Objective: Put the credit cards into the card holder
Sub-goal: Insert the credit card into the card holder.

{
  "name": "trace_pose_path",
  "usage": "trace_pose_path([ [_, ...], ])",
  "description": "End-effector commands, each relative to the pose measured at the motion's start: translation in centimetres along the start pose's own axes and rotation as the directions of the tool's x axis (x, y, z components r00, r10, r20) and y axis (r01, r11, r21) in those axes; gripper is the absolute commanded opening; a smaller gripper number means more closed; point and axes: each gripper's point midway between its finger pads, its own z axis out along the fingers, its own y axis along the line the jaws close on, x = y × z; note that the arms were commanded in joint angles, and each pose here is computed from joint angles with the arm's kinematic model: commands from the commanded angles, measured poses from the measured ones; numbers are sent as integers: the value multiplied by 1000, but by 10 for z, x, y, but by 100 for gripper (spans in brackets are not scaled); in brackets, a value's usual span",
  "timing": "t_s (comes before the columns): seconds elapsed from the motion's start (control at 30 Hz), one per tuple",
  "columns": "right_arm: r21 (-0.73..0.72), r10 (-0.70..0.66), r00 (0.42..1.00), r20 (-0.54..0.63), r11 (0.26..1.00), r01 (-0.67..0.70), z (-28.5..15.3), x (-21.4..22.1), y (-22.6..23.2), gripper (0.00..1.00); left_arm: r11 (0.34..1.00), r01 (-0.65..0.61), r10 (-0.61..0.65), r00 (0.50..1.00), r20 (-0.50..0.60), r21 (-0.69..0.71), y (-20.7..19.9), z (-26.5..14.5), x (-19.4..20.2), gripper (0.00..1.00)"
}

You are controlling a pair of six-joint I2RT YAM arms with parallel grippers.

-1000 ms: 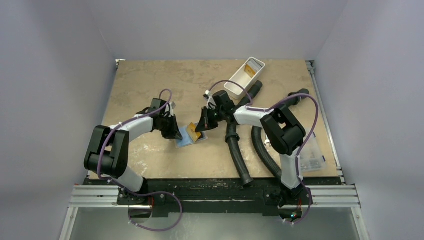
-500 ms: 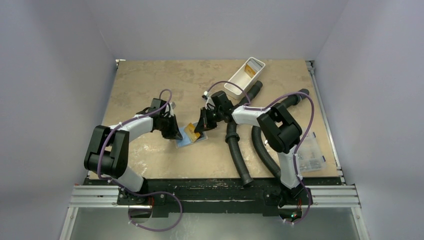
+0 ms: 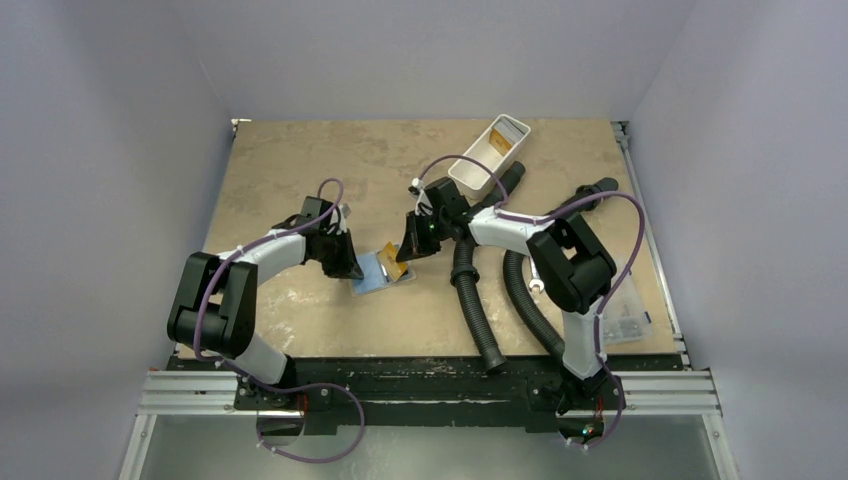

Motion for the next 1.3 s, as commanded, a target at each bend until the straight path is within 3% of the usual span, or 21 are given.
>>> trace_pose_path([
  [0.0,89,-8,1000,20,996,7,-6,-3,-14,0,995,-14,14,1000,0,-101,21,0,3,0],
  [0.53,-39,3,999,-41,999,-4,20,7,4,0,995,-12,12,1000,4,-97,20,0,3,0],
  [0.9,-76,14,1000,11,997,-13,34,1,2,0,995,-11,11,1000,2,-98,21,-1,4,0],
  [1.27,-97,118,992,48,989,-113,37,6,3,0,996,-4,4,1000,5,-93,20,-1,4,0],
])
